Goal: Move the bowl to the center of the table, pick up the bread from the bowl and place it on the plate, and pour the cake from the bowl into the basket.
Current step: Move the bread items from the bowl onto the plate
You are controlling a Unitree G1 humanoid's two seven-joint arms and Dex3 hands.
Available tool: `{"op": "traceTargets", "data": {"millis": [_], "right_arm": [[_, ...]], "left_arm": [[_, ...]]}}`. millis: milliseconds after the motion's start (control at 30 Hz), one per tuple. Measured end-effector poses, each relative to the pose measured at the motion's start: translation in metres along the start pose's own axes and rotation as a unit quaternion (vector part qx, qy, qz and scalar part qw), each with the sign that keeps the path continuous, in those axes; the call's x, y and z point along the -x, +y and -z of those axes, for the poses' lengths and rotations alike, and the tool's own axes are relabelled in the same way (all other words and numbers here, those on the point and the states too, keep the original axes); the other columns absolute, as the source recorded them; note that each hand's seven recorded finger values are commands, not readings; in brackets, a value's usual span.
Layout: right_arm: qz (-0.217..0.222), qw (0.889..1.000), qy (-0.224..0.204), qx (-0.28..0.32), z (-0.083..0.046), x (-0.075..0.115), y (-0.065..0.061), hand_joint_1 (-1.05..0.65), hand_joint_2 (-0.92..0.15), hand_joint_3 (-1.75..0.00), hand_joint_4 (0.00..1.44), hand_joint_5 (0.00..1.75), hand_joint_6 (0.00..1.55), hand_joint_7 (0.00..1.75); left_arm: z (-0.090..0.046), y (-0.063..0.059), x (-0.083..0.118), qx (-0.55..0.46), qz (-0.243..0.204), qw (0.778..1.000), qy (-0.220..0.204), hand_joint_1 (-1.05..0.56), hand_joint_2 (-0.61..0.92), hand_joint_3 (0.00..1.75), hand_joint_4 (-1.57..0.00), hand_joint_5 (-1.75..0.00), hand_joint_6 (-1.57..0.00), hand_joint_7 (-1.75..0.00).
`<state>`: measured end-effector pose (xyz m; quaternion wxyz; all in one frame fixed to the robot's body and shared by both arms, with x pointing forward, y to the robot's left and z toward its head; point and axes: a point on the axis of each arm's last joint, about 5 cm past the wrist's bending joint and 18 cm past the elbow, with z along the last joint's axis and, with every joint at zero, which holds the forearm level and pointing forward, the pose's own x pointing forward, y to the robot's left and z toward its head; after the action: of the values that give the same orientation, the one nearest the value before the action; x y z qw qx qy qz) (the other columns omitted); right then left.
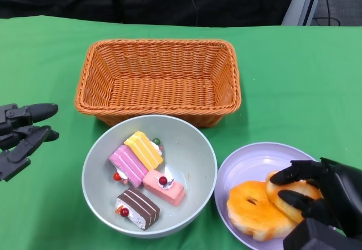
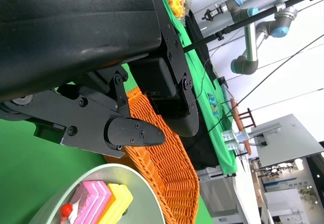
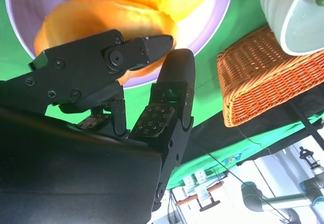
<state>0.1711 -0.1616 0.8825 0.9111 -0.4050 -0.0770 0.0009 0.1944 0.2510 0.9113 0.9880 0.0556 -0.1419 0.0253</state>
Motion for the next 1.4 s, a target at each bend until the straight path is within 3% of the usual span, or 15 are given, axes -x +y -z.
{"op": "traceTargets", "data": {"millis": [100, 200, 300, 467, 967, 1400], "right_arm": [[0.000, 1.000, 0.007, 0.005, 0.001, 0.000, 0.000, -0.08, -0.89, -0.01, 0.61, 1.19, 1.00, 0.06], [0.003, 1.000, 0.008, 0.009, 0.000, 0.000, 0.000, -0.09, -0.89, 0.00, 0.59, 1.19, 0.99, 0.02], [0.005, 1.000, 0.007, 0.011, -0.002, 0.001, -0.001, -0.19, -0.90, 0.00, 0.69, 0.46, 0.87, 0.00], [-0.005, 1.000, 0.007, 0.024, -0.005, 0.005, -0.001, -0.29, -0.90, 0.00, 0.61, 0.15, 0.76, 0.00], [-0.009, 1.000, -0.007, 0.016, -0.020, 0.008, -0.009, -0.46, -0.92, 0.00, 0.47, 0.01, 0.51, 0.00], [-0.009, 1.000, -0.023, -0.003, -0.036, 0.011, -0.017, -0.46, -0.92, -0.01, 0.47, 0.01, 0.48, 0.00]], "left_arm": [[0.000, 0.000, 0.000, 0.000, 0.000, 1.000, 0.000, -0.16, 0.92, 0.26, -0.85, -0.81, -1.13, -0.02], [0.001, 0.000, 0.000, 0.001, 0.000, 1.000, 0.005, -0.16, 0.92, 0.26, -0.85, -0.81, -1.13, -0.02], [0.001, 0.000, 0.001, 0.001, 0.001, 1.000, 0.007, -0.15, 0.92, 0.26, -0.84, -0.81, -1.13, -0.01], [0.002, 0.000, 0.001, 0.002, 0.002, 1.000, 0.009, -0.16, 0.92, 0.26, -0.84, -0.82, -1.13, -0.02], [0.004, 0.000, 0.002, 0.002, 0.005, 1.000, 0.015, -0.16, 0.92, 0.27, -0.82, -0.83, -1.12, -0.01], [0.007, 0.000, 0.003, 0.005, 0.012, 1.000, 0.022, -0.18, 0.92, 0.26, -0.81, -0.84, -1.12, -0.01]]}}
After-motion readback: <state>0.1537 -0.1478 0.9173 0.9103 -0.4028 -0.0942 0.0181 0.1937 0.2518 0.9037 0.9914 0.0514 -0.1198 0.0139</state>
